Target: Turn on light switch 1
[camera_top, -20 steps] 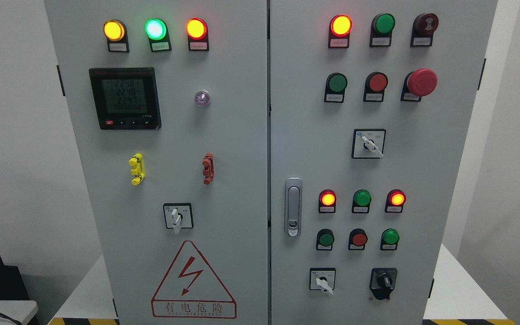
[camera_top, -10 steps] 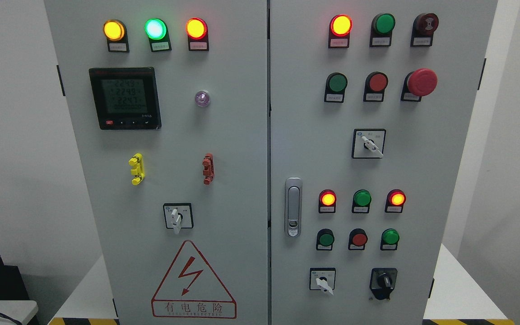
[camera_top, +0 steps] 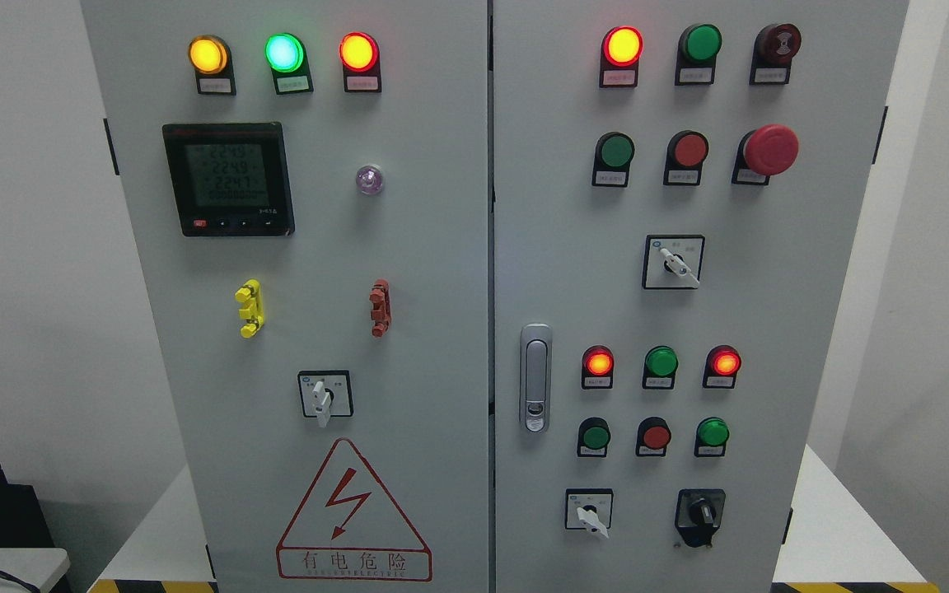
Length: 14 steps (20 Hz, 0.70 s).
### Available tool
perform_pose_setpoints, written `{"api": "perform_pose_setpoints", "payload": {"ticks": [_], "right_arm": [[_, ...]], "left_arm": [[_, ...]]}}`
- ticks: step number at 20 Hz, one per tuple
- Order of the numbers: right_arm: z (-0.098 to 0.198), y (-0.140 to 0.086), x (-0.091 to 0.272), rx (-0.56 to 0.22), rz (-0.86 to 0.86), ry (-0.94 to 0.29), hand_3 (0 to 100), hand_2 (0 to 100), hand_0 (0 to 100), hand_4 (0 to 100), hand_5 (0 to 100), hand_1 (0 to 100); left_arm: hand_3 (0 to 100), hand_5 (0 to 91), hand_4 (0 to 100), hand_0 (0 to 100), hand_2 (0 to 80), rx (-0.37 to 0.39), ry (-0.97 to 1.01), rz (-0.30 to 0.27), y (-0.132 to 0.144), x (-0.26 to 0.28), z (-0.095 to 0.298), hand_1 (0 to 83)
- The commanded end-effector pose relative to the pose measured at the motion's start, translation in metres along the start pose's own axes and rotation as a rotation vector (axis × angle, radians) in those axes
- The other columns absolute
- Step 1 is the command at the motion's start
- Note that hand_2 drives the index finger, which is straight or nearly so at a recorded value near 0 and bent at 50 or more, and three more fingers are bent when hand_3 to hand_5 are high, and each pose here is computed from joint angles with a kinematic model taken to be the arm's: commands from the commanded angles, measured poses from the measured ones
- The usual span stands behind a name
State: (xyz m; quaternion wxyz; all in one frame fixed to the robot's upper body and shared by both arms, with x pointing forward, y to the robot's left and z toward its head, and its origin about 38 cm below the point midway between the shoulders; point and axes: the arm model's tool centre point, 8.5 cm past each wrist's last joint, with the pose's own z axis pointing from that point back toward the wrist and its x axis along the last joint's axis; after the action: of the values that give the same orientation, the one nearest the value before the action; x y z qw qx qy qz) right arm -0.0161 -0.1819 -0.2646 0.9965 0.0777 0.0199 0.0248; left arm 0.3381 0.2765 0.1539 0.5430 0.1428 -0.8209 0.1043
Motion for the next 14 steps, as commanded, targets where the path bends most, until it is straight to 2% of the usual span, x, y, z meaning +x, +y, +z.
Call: {"api": "perform_pose_setpoints", "payload": {"ticks": [1,9,12,14], "right_arm": [[0.000,0.000,0.000,0.002,-0.017,-0.002,0,0,12,0,0,39],[0.000,0.000,0.000,0.002,-0.017,-0.002,0,0,12,0,0,39],[0.000,0.000,-0.001,0.002,-0.017,0.000,0,0,12,0,0,39],[0.000,0.000,0.000,0.002,-0.017,-0.002,0,0,12,0,0,39]], "left_arm": [[65,64.2,69,3,51.1,-0.052,-0.028,0.071,-0.048,0.027,-0.004,48.3],[66,66.9,70,5,52.5,-0.030,-0.011,0.074,-0.070,0.038,-0.014,53.3],[67,68.7,71,7,52.7,-0.017,0.027,0.034,-0.076,0.041,-0.024,53.5],[67,69.2,72,8,52.9,-0.003,0.034,0.035,-0.079,0.044,-0.029,53.2]]}}
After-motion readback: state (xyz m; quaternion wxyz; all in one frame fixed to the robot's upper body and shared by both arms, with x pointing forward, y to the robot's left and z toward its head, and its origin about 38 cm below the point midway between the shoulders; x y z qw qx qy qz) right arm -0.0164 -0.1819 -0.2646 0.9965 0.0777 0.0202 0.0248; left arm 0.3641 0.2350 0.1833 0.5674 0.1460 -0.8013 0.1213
